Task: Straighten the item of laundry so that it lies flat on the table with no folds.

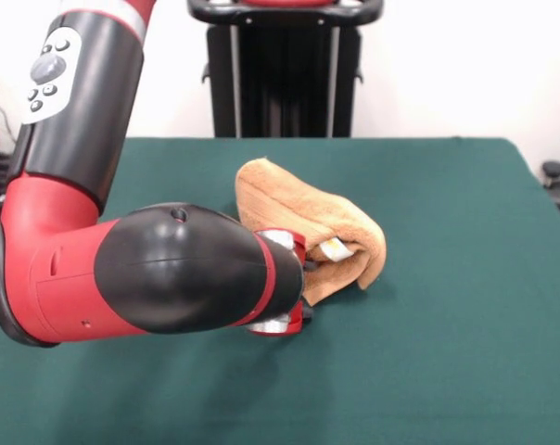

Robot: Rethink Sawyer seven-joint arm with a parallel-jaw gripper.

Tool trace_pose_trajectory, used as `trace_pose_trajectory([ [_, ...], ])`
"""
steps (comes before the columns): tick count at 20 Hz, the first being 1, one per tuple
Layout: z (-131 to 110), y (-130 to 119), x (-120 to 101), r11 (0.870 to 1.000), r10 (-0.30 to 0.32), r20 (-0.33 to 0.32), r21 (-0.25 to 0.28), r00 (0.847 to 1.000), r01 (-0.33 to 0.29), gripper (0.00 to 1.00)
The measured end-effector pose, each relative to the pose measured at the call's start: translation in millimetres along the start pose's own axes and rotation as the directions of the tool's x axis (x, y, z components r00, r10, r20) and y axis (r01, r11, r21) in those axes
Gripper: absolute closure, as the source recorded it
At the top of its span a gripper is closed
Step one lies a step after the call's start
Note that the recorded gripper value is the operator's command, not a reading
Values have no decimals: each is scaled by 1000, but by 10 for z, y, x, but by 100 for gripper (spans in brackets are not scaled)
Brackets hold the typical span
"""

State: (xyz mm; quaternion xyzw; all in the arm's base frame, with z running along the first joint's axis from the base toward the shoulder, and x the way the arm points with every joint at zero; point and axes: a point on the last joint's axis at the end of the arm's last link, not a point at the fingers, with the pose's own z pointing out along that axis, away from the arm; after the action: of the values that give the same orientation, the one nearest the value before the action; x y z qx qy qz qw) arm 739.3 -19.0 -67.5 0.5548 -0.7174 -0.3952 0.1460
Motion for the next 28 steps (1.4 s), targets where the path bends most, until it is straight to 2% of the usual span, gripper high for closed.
trace_pose_trajectory([
  [10, 9, 0, 4, 1000, -3, 19, -8, 1000, 3, 0],
  [16, -5, 6, 13, 1000, -9, 52, -16, 999, 9, 0],
  [24, -13, -65, -36, 999, -22, 119, 30, 993, 18, 0],
  [28, -15, -78, -59, 999, -29, 152, 35, 988, 24, 0],
])
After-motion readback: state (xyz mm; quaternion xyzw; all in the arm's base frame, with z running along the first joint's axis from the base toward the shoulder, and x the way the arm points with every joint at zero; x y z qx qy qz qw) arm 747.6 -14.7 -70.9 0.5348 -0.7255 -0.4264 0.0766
